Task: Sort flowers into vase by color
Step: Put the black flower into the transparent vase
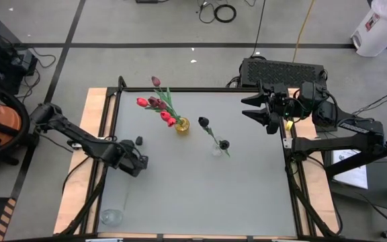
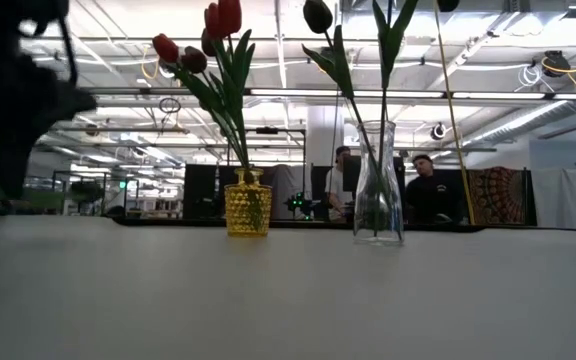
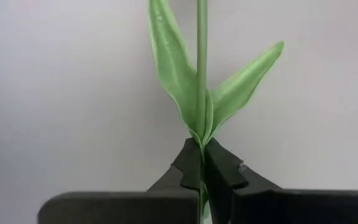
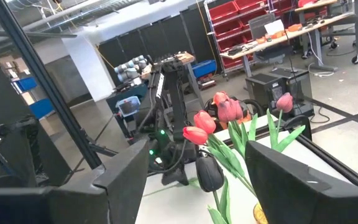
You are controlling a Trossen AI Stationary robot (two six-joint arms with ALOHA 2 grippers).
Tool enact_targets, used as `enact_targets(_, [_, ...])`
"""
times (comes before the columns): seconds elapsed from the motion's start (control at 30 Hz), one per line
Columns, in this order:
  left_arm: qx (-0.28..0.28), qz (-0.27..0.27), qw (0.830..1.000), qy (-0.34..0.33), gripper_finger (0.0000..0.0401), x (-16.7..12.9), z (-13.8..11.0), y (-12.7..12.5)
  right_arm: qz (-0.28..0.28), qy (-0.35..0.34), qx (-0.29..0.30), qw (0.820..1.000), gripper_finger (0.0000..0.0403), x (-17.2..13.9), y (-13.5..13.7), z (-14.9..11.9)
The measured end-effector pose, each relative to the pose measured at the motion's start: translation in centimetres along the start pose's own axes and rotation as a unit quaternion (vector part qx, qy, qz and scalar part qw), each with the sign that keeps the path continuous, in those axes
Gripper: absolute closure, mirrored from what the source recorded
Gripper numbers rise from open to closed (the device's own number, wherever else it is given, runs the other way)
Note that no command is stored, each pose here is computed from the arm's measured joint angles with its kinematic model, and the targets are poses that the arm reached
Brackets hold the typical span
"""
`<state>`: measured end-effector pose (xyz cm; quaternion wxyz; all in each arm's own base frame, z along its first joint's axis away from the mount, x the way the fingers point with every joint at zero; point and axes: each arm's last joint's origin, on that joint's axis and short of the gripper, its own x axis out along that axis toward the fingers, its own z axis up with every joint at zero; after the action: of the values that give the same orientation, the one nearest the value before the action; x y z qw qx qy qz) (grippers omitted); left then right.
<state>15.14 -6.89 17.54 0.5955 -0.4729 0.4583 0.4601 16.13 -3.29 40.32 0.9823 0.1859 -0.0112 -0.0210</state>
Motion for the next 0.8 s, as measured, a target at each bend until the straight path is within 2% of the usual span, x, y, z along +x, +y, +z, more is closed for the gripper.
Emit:
enact_targets(0.23, [0.072, -0.063, 0.995, -0.038, 0.0397, -5.1, 0.3, -2.7, -0.011, 0.009, 0.002, 1.0, 0.0145, 0.0, -0.1, -0.2])
enact_targets(0.37, [0.096, -0.121, 0.986, -0.057, 0.0397, -8.7, 0.5, -4.4, -0.014, 0.019, 0.001, 1.0, 0.0145, 0.0, -0.2, -0.4])
enact_targets(0.57, [0.162, -0.21, 0.962, -0.059, 0.0397, -13.9, 0.7, -6.1, -0.033, 0.012, -0.01, 0.999, 0.0145, 0.0, -0.3, -0.4])
enact_targets(0.8, [0.203, -0.287, 0.936, -0.033, 0.0397, -18.7, 0.1, -6.4, -0.063, 0.002, -0.036, 0.997, 0.0145, 0.0, -0.5, -0.3])
